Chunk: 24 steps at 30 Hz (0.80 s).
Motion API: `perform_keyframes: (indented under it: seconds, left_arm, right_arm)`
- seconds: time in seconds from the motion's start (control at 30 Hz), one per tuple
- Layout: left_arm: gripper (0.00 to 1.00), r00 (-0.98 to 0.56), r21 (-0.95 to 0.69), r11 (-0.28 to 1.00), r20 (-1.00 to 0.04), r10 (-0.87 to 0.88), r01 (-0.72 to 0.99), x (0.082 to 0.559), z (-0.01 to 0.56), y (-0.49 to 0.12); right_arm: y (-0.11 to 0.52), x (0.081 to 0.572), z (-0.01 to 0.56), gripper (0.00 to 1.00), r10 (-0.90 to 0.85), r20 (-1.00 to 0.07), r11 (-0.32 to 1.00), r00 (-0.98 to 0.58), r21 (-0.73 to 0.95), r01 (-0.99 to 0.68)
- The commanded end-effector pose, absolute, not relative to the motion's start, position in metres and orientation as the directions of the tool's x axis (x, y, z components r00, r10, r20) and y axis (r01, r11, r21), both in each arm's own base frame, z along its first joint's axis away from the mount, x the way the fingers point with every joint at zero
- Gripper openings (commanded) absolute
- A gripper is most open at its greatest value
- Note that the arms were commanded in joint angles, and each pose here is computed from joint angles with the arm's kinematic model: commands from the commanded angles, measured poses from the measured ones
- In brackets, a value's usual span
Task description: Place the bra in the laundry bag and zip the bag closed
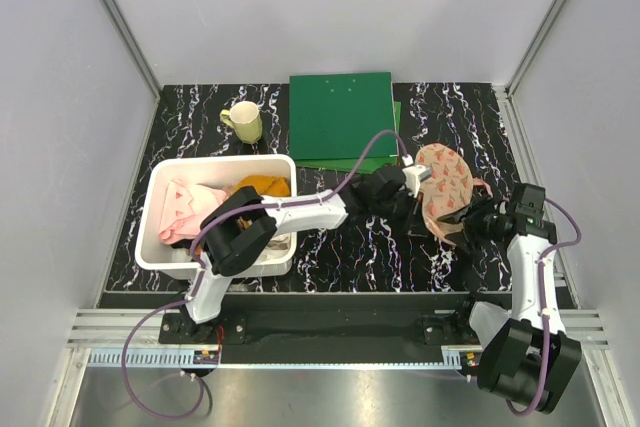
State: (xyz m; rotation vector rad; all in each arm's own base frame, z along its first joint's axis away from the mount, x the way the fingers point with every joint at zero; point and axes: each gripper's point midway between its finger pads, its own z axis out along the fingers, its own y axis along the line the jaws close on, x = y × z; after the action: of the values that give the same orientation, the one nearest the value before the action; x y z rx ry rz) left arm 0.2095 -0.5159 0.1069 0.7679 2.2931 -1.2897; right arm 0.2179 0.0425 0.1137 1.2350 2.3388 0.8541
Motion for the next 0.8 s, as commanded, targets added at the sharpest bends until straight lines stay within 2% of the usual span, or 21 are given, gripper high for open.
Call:
perform_keyframes:
  seconds: [0.0,0.17,0.3,0.47,0.77]
  left_arm:
    - [0.0,-0.749,-0.657,0.363,-0.616,0.245,0.66,0.197,0.137,-0.542]
    - [0.0,-0.742,-0.66,0.342,-0.62,0.254,0.669,0.183,0.144,-0.544]
    - [0.0,-0.74,-0.657,0.342,-0.62,0.26,0.671,0.18,0.141,-0.545]
    - [0.0,-0.733,-0.63,0.383,-0.627,0.263,0.676,0.191,0.131,-0.54]
    - [0.0,-0.755,-0.632,0.434,-0.619,0.215,0.642,0.226,0.126,-0.523]
  right_arm:
    - [0.049,0.216,0.113,0.54,0.858,0.032,0.358,-0.512,0.679,0.642]
    - [0.044,0.22,0.109,0.45,0.879,0.018,0.343,-0.476,0.671,0.657]
    - [0.046,0.216,0.105,0.44,0.877,0.037,0.336,-0.479,0.665,0.667]
    - [0.039,0.212,0.131,0.48,0.868,-0.061,0.406,-0.492,0.657,0.635]
    - [0.048,0.208,0.127,0.61,0.853,-0.003,0.39,-0.523,0.67,0.632]
